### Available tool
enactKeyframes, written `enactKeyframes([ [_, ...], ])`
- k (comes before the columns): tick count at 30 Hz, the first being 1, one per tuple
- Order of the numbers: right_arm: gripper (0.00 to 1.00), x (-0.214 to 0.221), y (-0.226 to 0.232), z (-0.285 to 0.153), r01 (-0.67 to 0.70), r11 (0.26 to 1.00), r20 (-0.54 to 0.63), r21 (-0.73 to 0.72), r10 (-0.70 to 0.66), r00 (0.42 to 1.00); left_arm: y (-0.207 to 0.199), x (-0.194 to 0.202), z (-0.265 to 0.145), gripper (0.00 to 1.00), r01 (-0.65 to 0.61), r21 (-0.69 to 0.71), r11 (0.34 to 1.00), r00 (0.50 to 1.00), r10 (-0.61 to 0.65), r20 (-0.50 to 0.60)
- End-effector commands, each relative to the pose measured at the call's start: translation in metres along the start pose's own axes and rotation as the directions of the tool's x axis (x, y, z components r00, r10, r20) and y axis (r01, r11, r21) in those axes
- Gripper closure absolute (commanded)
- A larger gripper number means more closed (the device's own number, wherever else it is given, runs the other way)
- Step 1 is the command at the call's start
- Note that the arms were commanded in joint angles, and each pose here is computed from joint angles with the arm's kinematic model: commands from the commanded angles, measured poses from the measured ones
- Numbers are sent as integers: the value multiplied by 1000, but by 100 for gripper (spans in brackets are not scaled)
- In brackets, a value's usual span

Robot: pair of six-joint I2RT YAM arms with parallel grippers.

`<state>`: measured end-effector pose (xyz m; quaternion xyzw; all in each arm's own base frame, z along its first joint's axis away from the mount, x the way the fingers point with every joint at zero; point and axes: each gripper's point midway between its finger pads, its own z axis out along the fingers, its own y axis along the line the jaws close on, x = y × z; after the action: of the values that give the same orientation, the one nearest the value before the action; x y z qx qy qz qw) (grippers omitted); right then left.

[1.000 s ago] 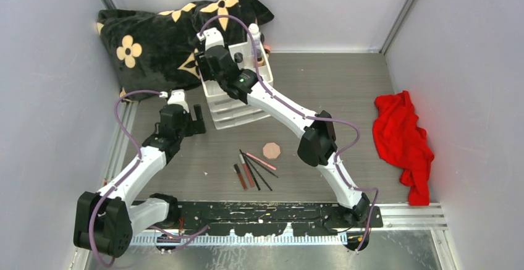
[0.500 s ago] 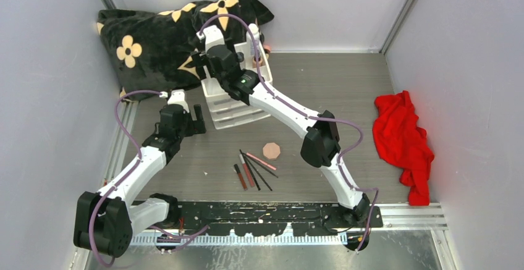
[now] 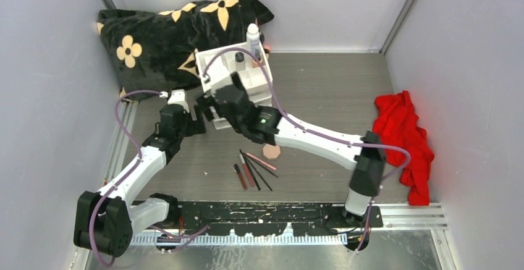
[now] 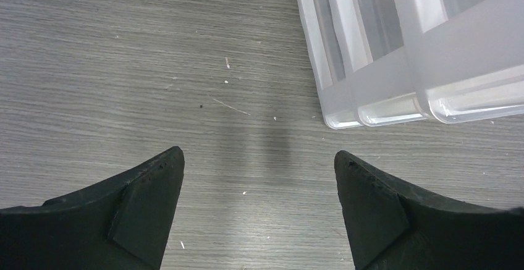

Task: Organize the makeup
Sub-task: Place the makeup in the storage box, then pick up the makeup from the center of the board.

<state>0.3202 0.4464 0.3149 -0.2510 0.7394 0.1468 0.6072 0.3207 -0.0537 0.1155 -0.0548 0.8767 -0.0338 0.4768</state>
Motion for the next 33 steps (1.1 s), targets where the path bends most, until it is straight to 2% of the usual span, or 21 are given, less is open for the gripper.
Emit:
enactKeyframes([
  [1, 10, 39, -73, -39, -100, 968, -35, 230, 111, 993, -4, -14, 2, 9, 2, 11, 1000, 999, -2, 53],
  [6, 9, 127, -119, -72, -128, 934, -186, 332, 198, 962, -5, -13, 2, 9, 1, 16, 1000, 999, -2, 51],
  [10, 6, 174, -122, -81, -111, 935, -271, 338, 210, 939, -5, -13, 3, 9, 1, 15, 1000, 999, -1, 48],
  [13, 1, 196, -120, -78, -108, 933, -313, 342, 221, 924, -5, -12, 3, 9, 0, 16, 1000, 999, -1, 45],
  [16, 1, 222, -113, -72, -122, 937, -369, 328, 246, 896, -5, -12, 3, 9, -2, 13, 1000, 999, 1, 43],
  [20, 1, 250, -98, -68, -156, 942, -430, 297, 278, 859, -4, -12, 2, 9, -2, 13, 1000, 999, 2, 48],
  [28, 2, 298, -96, -78, -161, 930, -507, 329, 318, 801, -6, -12, 3, 9, -2, 18, 1000, 999, 1, 43],
  [33, 5, 314, -88, -78, -184, 930, -533, 317, 335, 777, -6, -12, 4, 9, -2, 17, 1000, 999, 1, 40],
])
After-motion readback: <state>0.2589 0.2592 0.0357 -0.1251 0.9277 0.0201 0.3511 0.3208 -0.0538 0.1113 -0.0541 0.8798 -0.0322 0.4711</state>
